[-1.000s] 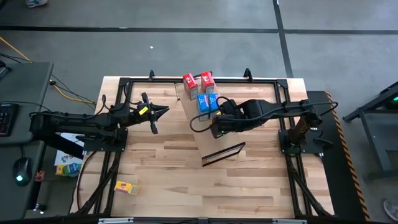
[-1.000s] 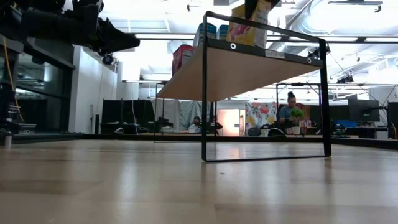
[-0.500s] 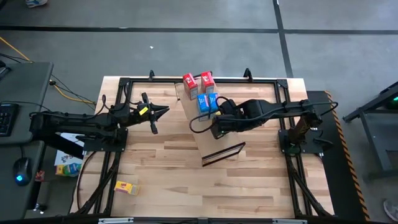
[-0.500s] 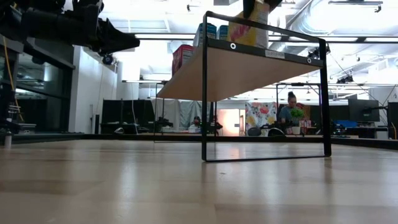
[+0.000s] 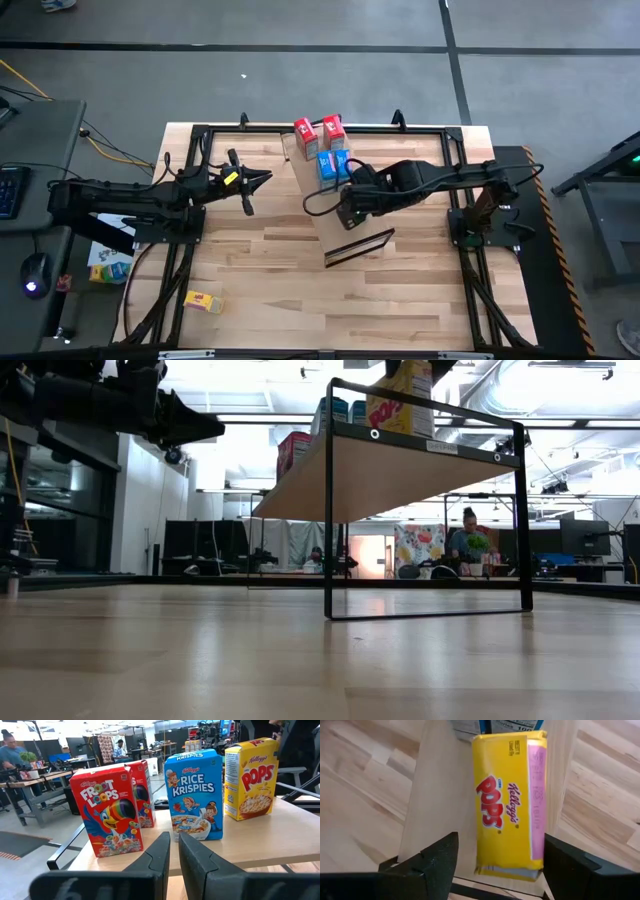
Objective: Stack cereal on shelf
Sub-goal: Put the right yellow cereal box on the shelf, then put the yellow cereal box aligned with the other yellow cereal box on the shelf
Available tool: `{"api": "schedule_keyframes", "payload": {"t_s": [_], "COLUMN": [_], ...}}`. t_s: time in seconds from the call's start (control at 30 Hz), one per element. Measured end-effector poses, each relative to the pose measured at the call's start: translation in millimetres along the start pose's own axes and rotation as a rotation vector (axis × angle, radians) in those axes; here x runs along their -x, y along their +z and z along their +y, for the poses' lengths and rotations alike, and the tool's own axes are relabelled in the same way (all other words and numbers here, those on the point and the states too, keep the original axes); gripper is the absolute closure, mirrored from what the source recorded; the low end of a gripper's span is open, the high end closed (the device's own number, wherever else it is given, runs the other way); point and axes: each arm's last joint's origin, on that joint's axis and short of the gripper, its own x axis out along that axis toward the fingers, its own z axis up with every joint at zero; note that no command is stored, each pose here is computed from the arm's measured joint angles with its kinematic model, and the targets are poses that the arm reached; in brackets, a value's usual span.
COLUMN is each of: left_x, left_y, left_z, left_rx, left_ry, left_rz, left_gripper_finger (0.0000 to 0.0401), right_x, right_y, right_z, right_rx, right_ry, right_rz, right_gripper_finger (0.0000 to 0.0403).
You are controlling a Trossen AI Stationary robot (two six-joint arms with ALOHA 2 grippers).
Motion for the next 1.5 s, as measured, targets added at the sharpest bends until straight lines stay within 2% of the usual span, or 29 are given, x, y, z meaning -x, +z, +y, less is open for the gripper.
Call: {"api": "schedule_keyframes", "payload": {"t_s": [0.13,0.33,0.47,0.63,0.73,0.83,1.03,1.13,1.27,1.4,1.5], "left_x": [0,0,0,2,3,4,6,8,9,9,9], "left_y": [0,0,3,8,14,17,19,21,23,23,23], "left_z": [0,0,0,-5,-8,-12,-16,-16,-15,-15,-15], "left_rx": [0.000,0.000,0.017,0.040,0.050,0.066,0.058,0.059,0.053,0.052,0.052], "left_ry": [0.000,0.000,-0.008,-0.107,-0.146,-0.174,-0.201,-0.202,-0.202,-0.201,-0.201], "left_rz": [0.000,-0.001,-0.031,-0.061,-0.089,-0.097,-0.114,-0.135,-0.151,-0.151,-0.152], "left_gripper_finger": [0.0368,0.0368,0.0368,0.0368,0.0368,0.0368,0.0368,0.0368,0.0368,0.0368,0.0368], "right_x": [10,47,67,78,82,83,71,53,18,-15,-29], "right_y": [1,7,4,-11,-23,-37,-70,-87,-103,-114,-118], "right_z": [-4,-15,-17,-21,-35,-63,-150,-181,-185,-168,-158], "right_rx": [0.009,0.045,0.180,0.322,0.359,0.346,0.180,0.091,0.153,0.321,0.434], "right_ry": [0.017,0.052,0.088,0.089,0.053,0.019,0.000,0.089,0.267,0.413,0.527], "right_rz": [-0.014,-0.109,-0.188,-0.236,-0.275,-0.302,-0.367,-0.495,-0.691,-0.877,-1.018], "right_gripper_finger": [0.0148,0.0148,0.0148,0.0148,0.0148,0.0148,0.0148,0.0148,0.0148,0.0148,0.0148]}}
